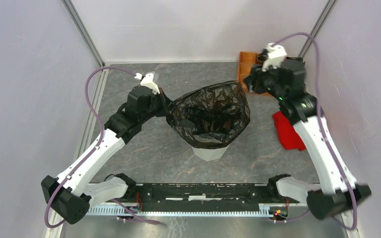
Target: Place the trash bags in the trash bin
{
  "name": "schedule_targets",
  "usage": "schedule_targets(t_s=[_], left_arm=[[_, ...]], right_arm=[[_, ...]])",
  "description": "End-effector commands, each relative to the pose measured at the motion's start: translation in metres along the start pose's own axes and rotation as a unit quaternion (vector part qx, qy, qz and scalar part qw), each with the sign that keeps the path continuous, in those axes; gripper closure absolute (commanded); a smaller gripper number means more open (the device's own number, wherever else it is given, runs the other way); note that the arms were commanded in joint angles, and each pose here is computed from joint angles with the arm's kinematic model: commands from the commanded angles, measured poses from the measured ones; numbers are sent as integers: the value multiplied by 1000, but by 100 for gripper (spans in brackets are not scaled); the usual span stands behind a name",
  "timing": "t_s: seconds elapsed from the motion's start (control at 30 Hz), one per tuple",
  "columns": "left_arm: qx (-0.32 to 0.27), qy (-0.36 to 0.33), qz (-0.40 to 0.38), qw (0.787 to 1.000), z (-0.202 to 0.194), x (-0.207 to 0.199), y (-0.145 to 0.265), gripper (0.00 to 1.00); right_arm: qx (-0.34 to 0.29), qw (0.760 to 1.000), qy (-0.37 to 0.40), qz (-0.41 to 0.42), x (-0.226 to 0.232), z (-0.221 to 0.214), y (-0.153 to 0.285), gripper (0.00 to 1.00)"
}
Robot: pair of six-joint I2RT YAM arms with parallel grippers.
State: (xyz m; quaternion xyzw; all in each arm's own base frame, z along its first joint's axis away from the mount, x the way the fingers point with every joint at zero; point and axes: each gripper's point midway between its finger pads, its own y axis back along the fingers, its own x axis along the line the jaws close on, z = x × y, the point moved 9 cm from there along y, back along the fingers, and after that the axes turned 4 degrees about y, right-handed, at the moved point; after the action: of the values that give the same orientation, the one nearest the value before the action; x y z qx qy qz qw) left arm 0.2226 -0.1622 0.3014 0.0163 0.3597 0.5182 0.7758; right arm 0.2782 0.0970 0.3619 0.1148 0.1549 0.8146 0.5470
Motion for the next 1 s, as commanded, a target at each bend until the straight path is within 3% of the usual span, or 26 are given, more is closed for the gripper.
schedule_targets(t_s=[0.0, 0.13, 0.27, 0.43, 0.6, 0.83, 0.97], left_arm=[[-19, 11, 24, 999, 12, -1, 13, 88], [-22, 15, 26, 999, 18, -4, 22, 86], [-22, 24, 19, 999, 19, -7, 28, 77], [-16, 40, -4, 999, 20, -13, 42, 55], [-22, 49, -10, 999, 20, -14, 60, 38], [-8, 58, -14, 998, 12, -12, 55, 38], [4, 62, -24, 998, 9, -13, 50, 53]], right_arm=[[-118, 992, -35, 5, -15, 11, 54, 43], [-141, 987, -58, 50, -24, -16, 62, 36], [-130, 986, -79, 71, -35, -42, 57, 31], [-125, 973, -117, 158, -22, -64, 46, 25], [-101, 979, -119, 127, -26, -84, 42, 23], [-96, 980, -128, 119, -26, -102, 37, 25], [-85, 976, -139, 141, -23, -111, 31, 30]])
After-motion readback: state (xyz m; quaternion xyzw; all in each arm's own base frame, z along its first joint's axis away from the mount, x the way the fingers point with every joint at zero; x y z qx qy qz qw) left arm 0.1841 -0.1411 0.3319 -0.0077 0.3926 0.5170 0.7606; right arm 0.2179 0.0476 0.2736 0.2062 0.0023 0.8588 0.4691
